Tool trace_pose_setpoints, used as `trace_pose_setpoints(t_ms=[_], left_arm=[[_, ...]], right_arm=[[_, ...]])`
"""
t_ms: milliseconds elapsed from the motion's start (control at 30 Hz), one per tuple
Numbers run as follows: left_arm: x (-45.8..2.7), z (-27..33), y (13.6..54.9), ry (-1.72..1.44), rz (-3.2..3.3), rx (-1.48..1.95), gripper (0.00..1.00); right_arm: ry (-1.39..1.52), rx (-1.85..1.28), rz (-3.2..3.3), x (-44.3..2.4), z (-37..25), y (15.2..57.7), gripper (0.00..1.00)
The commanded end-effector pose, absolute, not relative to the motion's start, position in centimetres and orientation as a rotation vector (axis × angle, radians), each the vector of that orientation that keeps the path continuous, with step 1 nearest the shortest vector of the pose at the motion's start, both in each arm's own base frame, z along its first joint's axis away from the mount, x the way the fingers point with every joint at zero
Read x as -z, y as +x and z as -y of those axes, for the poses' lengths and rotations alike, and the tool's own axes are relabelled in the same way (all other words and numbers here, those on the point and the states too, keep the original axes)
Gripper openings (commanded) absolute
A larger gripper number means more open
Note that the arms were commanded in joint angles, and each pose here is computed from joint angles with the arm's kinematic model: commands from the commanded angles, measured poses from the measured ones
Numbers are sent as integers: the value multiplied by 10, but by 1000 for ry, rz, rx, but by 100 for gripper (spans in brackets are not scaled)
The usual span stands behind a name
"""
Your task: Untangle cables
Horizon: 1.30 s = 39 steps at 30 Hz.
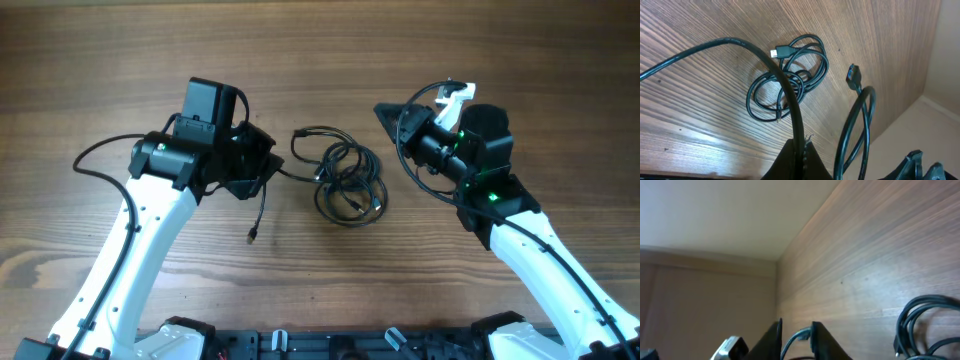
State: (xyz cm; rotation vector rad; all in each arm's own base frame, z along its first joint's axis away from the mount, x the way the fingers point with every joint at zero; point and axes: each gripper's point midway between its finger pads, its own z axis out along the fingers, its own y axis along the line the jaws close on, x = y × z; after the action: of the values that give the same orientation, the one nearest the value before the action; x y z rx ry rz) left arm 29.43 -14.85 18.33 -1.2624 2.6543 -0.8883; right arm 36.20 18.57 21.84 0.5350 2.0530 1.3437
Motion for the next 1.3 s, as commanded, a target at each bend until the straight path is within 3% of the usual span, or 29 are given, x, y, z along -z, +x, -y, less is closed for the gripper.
trace_pose_setpoints(t_ms=[0, 200, 333, 367, 467, 833, 933, 1000, 1133, 1267], left_arm=[[-181, 145, 296, -1182, -2673, 863, 4], [-176, 125, 307, -912, -2672, 666, 4], [-180, 128, 314, -831, -2656, 677, 4], [-181, 128, 315, -828, -2650, 681, 4], [-181, 128, 316, -784, -2651, 677, 4], [-190, 145, 316, -738, -2654, 814, 4], [-190, 156, 310, -656, -2685, 832, 4], [-189, 163, 306, -629, -2698, 836, 4], [-188, 161, 307, -631, -2694, 808, 4], [-177, 137, 307, -696, -2689, 608, 4]], right_arm=[[308, -1367, -2111, -217, -200, 347, 32], [273, -1532, -2247, -206, -216, 316, 46], [505, -1603, -2403, -186, -232, 296, 48], [549, -1630, -2430, -184, -240, 290, 54], [639, -1684, -2454, -185, -250, 285, 58], [780, -1646, -2493, -170, -261, 282, 57], [835, -1560, -2444, -165, -253, 294, 42], [858, -1516, -2418, -163, -248, 300, 37], [835, -1480, -2387, -164, -245, 307, 4], [539, -1695, -2131, -231, -261, 323, 5]])
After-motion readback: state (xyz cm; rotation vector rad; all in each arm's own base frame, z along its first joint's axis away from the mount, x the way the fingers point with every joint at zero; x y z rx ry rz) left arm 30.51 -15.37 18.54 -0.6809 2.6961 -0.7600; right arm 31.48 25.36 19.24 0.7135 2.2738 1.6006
